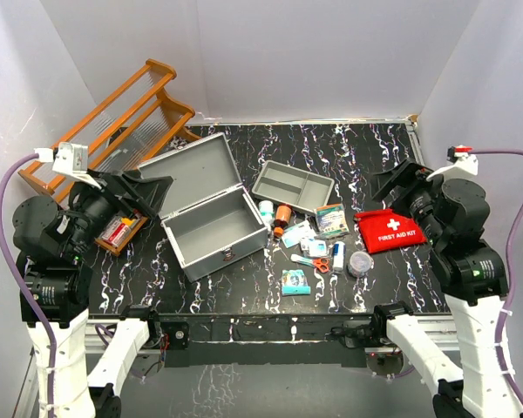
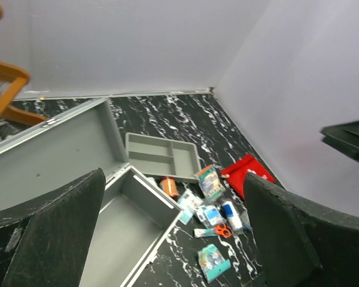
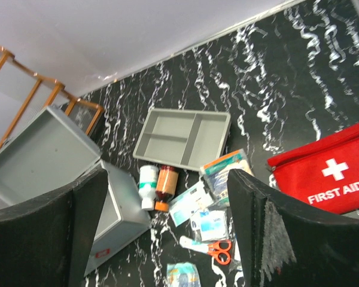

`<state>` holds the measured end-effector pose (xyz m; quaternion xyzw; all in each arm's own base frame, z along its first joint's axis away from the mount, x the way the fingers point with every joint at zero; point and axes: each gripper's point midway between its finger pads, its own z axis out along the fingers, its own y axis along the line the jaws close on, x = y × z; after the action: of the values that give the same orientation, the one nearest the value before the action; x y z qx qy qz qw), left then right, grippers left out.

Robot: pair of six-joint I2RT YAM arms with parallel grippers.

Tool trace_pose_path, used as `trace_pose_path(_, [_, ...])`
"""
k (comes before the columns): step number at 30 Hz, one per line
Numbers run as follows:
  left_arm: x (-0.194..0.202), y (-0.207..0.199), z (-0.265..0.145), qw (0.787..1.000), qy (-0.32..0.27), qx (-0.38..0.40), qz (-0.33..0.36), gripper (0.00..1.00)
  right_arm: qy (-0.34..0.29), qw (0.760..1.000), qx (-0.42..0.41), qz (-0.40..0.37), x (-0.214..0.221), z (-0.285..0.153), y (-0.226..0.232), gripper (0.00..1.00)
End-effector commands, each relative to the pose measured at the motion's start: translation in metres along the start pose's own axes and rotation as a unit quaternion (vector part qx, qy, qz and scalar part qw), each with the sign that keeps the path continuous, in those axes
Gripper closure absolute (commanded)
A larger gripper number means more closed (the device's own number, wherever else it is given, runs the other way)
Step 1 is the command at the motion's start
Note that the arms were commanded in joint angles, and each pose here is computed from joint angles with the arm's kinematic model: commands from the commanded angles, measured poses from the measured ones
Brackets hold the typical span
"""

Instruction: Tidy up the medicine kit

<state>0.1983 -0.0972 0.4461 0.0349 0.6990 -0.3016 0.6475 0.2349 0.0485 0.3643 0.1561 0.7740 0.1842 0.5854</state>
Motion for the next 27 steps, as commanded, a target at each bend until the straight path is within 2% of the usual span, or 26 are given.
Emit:
trace_pose_path(1, [0.007, -0.027, 0.002, 0.996, 0.016, 0.087, -0.005, 0.02, 0.04, 0.997, -0.069, -0.001, 0.014, 0.011, 0.023, 0.18])
trace_pose_path(6, [0.025, -0.049, 0.004, 0.984, 0.049, 0.173, -0.014, 0.01, 0.074, 0.994, -0.082, -0.01, 0.034, 0.02, 0.021, 0.15])
trace_pose_path(9, [0.037, -0.065, 0.005, 0.966, 0.076, 0.247, -0.021, 0.01, 0.093, 0.992, -0.083, -0.018, 0.048, 0.025, 0.017, 0.14])
trace_pose_path(11, [0.048, -0.064, 0.011, 0.957, 0.095, 0.27, -0.042, 0.01, 0.107, 0.991, -0.082, -0.015, 0.057, 0.029, 0.014, 0.14])
trace_pose_path(15, [0.058, -0.066, 0.016, 0.945, 0.115, 0.292, -0.092, 0.02, 0.121, 0.99, -0.072, -0.002, 0.072, 0.039, 0.006, 0.17])
trace_pose_path(21, [0.077, -0.065, 0.015, 0.938, 0.139, 0.287, -0.134, 0.04, 0.145, 0.988, -0.047, 0.008, 0.087, 0.061, -0.005, 0.24])
trace_pose_path(27, [0.136, -0.054, 0.022, 0.919, 0.201, 0.278, -0.197, 0.14, 0.171, 0.985, -0.006, 0.032, 0.101, 0.084, -0.019, 0.31])
